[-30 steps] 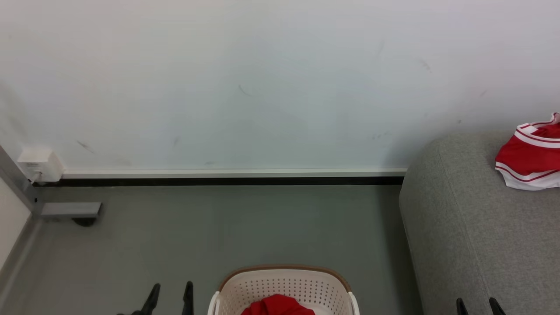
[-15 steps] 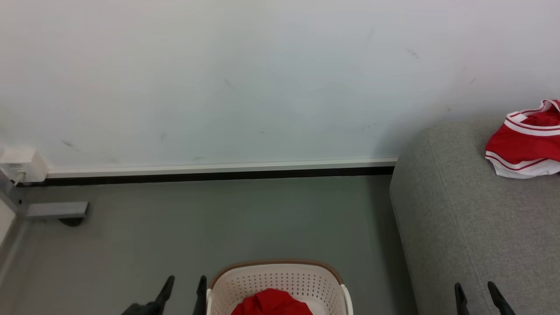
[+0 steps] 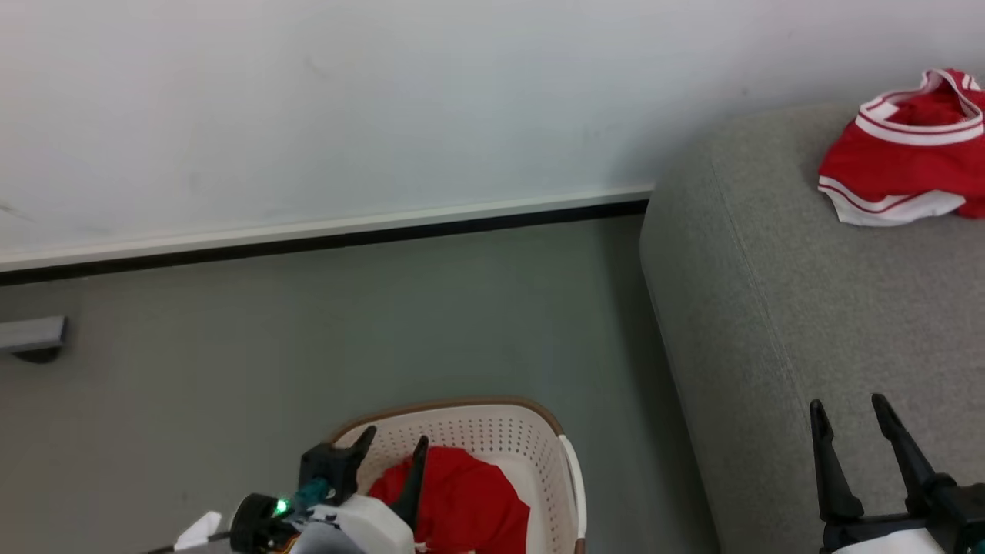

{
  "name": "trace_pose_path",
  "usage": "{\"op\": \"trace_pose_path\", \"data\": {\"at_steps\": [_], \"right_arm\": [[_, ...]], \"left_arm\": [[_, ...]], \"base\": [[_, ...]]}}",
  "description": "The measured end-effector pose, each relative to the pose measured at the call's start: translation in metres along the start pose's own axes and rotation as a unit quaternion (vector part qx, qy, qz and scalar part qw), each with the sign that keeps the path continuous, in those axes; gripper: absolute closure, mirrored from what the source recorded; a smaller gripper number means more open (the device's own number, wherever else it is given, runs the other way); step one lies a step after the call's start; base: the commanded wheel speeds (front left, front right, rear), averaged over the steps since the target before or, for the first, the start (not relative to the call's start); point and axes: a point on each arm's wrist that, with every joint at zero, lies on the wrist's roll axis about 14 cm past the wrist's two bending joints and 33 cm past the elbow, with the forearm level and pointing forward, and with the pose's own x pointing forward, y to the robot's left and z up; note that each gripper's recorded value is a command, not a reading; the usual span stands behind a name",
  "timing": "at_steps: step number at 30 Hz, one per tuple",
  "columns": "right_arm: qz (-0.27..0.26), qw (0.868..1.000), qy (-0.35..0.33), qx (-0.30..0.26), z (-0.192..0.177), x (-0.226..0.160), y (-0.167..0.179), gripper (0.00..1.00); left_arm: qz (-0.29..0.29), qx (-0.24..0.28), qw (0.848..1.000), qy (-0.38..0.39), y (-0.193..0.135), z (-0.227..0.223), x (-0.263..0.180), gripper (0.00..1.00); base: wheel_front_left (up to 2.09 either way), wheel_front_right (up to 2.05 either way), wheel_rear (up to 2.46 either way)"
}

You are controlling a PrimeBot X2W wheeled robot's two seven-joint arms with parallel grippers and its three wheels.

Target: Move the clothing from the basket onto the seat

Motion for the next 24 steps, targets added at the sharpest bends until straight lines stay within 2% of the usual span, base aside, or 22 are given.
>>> {"op": "trace_pose_path", "data": {"at_steps": [5, 12, 16, 24], "right_arm": [[-0.018, 1.0, -0.005, -0.007, 0.004, 0.01, -0.016, 0.0], [-0.04, 0.999, -0.008, -0.018, 0.005, 0.026, -0.034, 0.0], [-0.048, 0.999, -0.005, -0.02, 0.001, 0.037, -0.042, 0.0], [-0.053, 0.998, -0.024, -0.032, 0.002, 0.068, -0.048, 0.0]], "left_arm": [[-0.04, 0.015, 0.995, 0.087, -0.018, -0.038, 0.028, 0.0], [-0.071, 0.034, 0.979, 0.187, -0.031, -0.087, 0.063, 0.0], [-0.08, 0.043, 0.961, 0.26, -0.032, -0.127, 0.075, 0.0], [-0.081, 0.048, 0.929, 0.357, -0.026, -0.195, 0.097, 0.0]], "base": [[0.0, 0.0, 0.0], [0.0, 0.0, 0.0], [0.0, 0.0, 0.0], [0.0, 0.0, 0.0]]}}
